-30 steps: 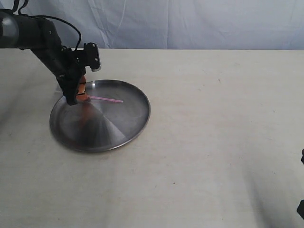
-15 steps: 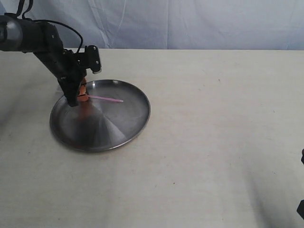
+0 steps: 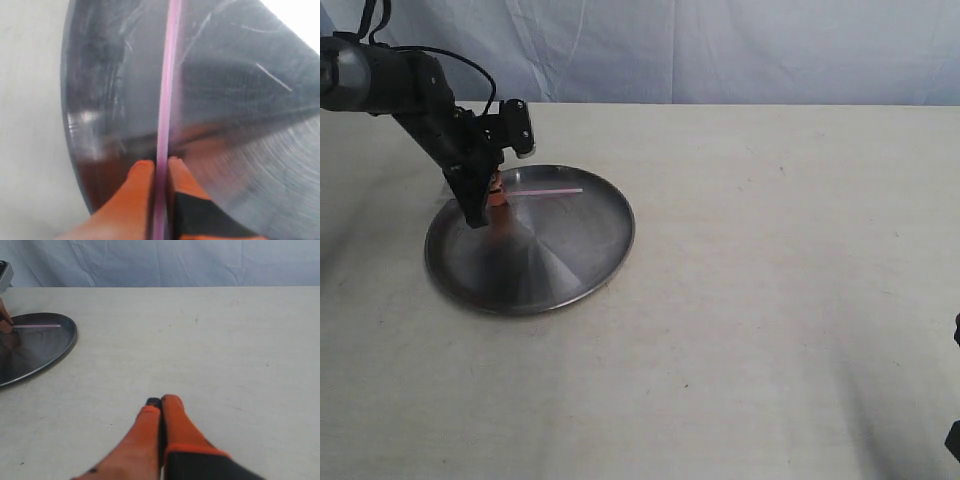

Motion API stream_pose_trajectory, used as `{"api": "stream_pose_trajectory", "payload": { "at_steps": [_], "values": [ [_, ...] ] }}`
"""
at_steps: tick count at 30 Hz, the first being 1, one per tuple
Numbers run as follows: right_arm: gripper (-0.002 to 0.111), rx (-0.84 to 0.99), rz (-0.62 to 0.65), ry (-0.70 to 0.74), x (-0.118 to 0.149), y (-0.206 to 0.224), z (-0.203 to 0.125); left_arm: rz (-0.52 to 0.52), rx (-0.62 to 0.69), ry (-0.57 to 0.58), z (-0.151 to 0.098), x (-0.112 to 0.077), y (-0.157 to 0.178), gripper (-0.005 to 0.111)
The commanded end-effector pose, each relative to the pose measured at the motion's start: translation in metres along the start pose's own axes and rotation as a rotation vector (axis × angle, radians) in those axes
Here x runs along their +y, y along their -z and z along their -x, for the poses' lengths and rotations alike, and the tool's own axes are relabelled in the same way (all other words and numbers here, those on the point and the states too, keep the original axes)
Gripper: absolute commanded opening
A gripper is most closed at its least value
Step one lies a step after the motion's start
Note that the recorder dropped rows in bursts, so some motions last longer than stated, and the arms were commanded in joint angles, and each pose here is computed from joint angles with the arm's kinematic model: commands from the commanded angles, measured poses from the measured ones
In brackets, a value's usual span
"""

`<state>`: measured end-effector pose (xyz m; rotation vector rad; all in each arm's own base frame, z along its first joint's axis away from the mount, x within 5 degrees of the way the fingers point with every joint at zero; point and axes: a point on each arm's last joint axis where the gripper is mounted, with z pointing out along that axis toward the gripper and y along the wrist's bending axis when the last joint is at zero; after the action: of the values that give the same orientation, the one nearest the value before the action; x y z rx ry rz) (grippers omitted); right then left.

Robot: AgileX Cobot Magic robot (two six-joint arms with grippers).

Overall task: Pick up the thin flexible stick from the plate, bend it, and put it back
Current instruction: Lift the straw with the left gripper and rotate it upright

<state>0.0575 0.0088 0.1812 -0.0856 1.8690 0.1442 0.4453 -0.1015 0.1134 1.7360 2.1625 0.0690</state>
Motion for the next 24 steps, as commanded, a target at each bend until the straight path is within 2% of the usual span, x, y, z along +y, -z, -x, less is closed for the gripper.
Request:
{"api": "stream_pose_trajectory", "payload": {
  "at_steps": [1,5,7,8,13,17,20,24],
  "values": [
    [-0.001,-0.012,-0.006,0.002,0.000,0.000,0.000,-0.022,-0.024,0.045,0.002,-0.003,-0.003,0.008],
    [-0.001,-0.012,-0.005,0.000,0.000,0.000,0.000,-0.061,-0.024,0.046,0.005,-0.005,0.009,0.008],
    [-0.001,-0.012,-0.005,0.000,0.000,0.000,0.000,-0.077,-0.025,0.042,0.006,-0.006,0.018,0.004],
    [-0.001,-0.012,-0.005,0.000,0.000,0.000,0.000,-0.085,-0.030,0.042,0.008,-0.006,0.028,0.000],
    [-0.001,-0.012,-0.005,0.000,0.000,0.000,0.000,-0.127,-0.076,0.069,0.017,-0.009,0.059,0.000],
    [-0.001,-0.012,-0.005,0.000,0.000,0.000,0.000,-0.207,-0.146,0.154,0.027,-0.019,0.088,0.000],
    [-0.001,-0.012,-0.005,0.000,0.000,0.000,0.000,-0.209,-0.219,0.207,0.032,-0.026,0.104,0.000],
    [-0.001,-0.012,-0.005,0.000,0.000,0.000,0.000,-0.213,-0.249,0.257,0.033,-0.031,0.115,0.000]
  ]
}}
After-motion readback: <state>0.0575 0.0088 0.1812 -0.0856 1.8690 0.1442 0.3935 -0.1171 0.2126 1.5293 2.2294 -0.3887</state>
